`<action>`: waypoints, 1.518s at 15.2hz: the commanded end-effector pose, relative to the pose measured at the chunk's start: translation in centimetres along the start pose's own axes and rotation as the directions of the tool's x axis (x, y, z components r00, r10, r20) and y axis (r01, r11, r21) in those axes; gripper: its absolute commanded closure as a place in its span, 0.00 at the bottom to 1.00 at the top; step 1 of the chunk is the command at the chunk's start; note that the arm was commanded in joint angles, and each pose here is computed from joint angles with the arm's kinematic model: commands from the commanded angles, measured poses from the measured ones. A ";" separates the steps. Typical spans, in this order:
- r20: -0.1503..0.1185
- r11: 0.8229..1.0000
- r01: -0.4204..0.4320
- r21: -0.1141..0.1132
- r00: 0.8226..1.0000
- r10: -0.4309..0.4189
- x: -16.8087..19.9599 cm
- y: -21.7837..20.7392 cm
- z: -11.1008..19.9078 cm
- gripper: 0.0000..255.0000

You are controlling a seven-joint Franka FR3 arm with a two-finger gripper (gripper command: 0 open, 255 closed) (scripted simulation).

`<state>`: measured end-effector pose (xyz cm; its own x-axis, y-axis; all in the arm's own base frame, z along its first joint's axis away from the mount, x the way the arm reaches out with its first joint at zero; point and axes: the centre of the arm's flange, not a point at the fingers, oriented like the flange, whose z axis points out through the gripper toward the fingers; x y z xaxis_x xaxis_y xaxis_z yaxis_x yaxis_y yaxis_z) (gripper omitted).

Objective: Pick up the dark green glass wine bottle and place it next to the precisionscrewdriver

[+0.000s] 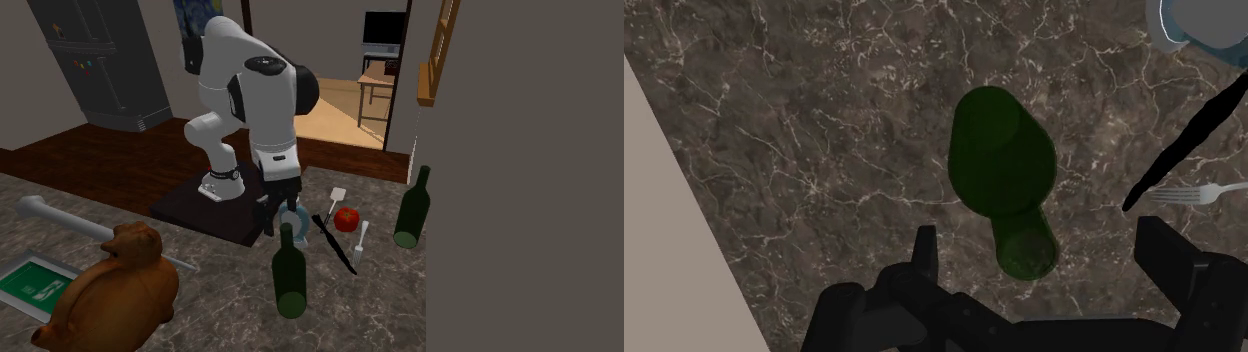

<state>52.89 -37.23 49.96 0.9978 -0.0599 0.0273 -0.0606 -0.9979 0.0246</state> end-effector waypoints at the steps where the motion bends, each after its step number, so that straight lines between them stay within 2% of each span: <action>1: -0.001 1.000 0.001 0.000 1.000 -0.001 0.1 0.1 1.0 0.00; 5: -0.001 1.000 0.001 0.000 1.000 -0.001 0.1 0.1 3.4 0.00; 13: -0.001 1.000 0.001 0.000 1.000 -0.001 0.1 0.1 3.4 0.00; 14: -0.001 1.000 0.001 0.000 1.000 -0.001 0.1 0.1 3.4 1.00; 23: -0.001 1.000 0.001 0.000 1.000 -0.001 0.1 0.1 3.4 1.00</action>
<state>53.12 -37.41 46.56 0.9979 -0.0589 0.0285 -0.0596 -0.9979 0.0247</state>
